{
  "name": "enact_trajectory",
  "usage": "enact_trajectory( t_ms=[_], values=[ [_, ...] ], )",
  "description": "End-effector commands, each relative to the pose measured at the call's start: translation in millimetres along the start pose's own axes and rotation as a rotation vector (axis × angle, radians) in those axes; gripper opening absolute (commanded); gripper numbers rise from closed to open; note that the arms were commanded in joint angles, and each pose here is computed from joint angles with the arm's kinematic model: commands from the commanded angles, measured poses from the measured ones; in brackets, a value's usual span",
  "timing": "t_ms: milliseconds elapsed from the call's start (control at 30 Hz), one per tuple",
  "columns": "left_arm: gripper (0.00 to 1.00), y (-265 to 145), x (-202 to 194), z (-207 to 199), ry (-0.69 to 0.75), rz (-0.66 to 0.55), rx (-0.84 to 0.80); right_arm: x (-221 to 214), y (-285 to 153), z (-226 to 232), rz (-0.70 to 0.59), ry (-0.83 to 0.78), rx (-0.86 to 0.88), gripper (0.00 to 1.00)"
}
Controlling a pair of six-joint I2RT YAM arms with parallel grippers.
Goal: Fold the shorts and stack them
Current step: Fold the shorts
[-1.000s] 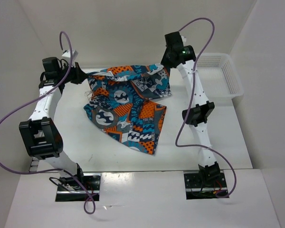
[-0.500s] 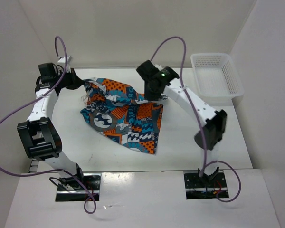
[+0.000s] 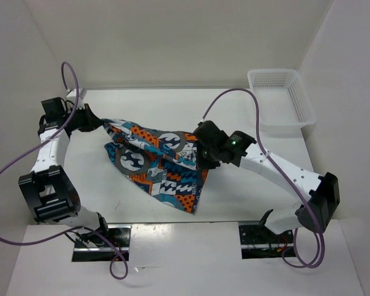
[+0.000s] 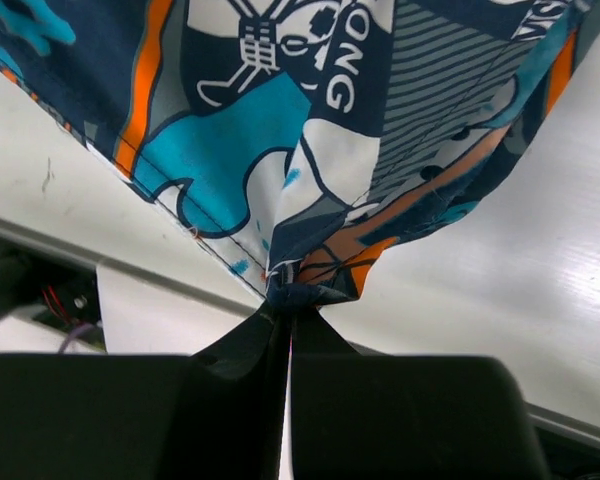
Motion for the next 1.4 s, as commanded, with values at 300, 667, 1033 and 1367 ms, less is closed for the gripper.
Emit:
enact_trajectory(
  t_ms=[300,667,1033,1367],
  values=[
    [0.00,-45,-7,-4,0.019,-0.074,0.152,-42,-7,29,-0.011,-0.250,0.067,0.00],
    [0.00,-71,-59,28,-0.118,0.017,0.398,-157,53,84,0.263,-0.642,0.182,0.01],
    [0.88,-79,-44,11,-0.095,-0.014,0.337,-118,52,59,0.175,-0.494,0.155,0.92],
    [0.66,-52,-75,-1,-0.130,0.106,0.189,-55,38,-6,0.114,0.151,0.234,0.82]
  ],
)
Point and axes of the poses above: each gripper's point midway between its finger pads, its own y axis out along the fingers, its own z axis along the line the jaws close on, x = y × z, the point moved 6 cm from there along -y, back along the fingers, and after that the axes turned 10 degrees about -y, right-handed, at the moved point
